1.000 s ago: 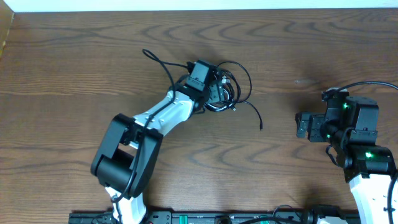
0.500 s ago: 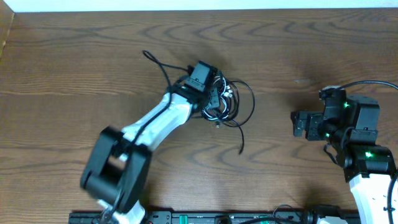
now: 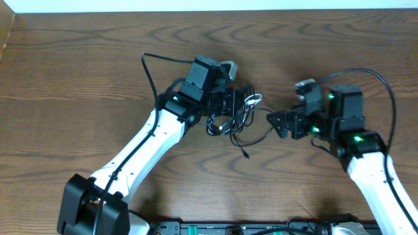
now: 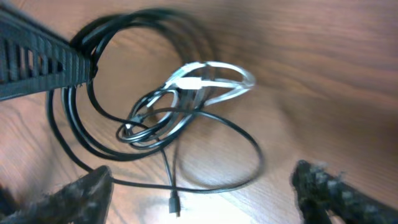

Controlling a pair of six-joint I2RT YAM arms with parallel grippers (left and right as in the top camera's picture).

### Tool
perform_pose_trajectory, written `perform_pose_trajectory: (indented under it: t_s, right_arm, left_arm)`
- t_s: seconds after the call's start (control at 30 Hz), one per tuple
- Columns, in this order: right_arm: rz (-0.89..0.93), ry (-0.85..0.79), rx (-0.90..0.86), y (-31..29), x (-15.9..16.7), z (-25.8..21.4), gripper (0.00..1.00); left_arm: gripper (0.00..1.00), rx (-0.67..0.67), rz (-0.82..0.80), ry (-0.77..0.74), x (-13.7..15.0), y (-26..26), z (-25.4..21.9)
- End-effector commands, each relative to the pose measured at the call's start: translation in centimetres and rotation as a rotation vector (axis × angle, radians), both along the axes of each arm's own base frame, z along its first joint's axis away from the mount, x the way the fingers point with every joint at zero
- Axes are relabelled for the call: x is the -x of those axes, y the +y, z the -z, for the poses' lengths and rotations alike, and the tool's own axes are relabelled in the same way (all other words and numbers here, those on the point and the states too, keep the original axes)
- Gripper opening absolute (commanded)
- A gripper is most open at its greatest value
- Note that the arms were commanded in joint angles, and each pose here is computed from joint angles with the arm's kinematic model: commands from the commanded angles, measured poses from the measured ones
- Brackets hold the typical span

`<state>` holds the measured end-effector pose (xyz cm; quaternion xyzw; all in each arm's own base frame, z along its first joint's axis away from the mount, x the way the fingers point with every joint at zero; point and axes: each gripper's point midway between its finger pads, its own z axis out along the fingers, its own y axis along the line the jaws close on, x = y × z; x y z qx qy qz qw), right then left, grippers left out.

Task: Untangle cables

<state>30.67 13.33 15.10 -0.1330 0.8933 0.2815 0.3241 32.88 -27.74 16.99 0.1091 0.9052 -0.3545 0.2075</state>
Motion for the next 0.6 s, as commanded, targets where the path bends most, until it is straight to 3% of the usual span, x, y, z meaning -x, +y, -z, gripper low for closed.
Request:
perform_pose_trajectory:
  t_s: [0.0,0.1,0.2,0.3,0.33,0.37,0.47,0.53,0.57]
  right_arm:
    - [0.049,0.033,0.051,1.0,-1.7,2.1,0.77]
    - [0.060,0.038,0.059,1.6,-2.7,3.2,0.74]
    - [0.075,0.030,0.022,2.8,-4.5,4.3,0.59]
    - [0.122,0.039,-0.035,3.6,-6.3,5.4,0.57]
    - [0.132,0.039,-0.048,3.7,-6.7,5.6,0.50]
    - [0.145,0.044,-0.063,3.8,-7.1,5.9,0.34]
    - [0.175,0.062,-0.094,4.0,-7.7,6.4,0.05]
    - [0.179,0.071,-0.088,4.0,-7.6,6.7,0.01]
    - [0.197,0.081,-0.070,3.5,-7.5,7.0,0.01]
  left_arm:
    - [0.08,0.092,0.120,-0.067,0.7,-1.5,-2.7]
    - [0.07,0.097,0.124,-0.072,0.9,-1.5,-3.1]
    - [0.08,0.110,0.129,-0.087,1.2,-1.5,-3.9]
    - [0.07,0.118,0.129,-0.101,1.5,-1.3,-4.8]
    - [0.08,0.115,0.129,-0.098,1.6,-1.2,-4.8]
    - [0.07,0.110,0.126,-0.091,1.8,-1.1,-4.7]
    - [0.07,0.045,0.082,-0.056,1.7,0.1,-3.4]
    - [0.07,-0.026,0.027,-0.040,1.4,1.4,-2.3]
    - [0.07,-0.125,-0.047,-0.027,0.8,3.4,-0.9]
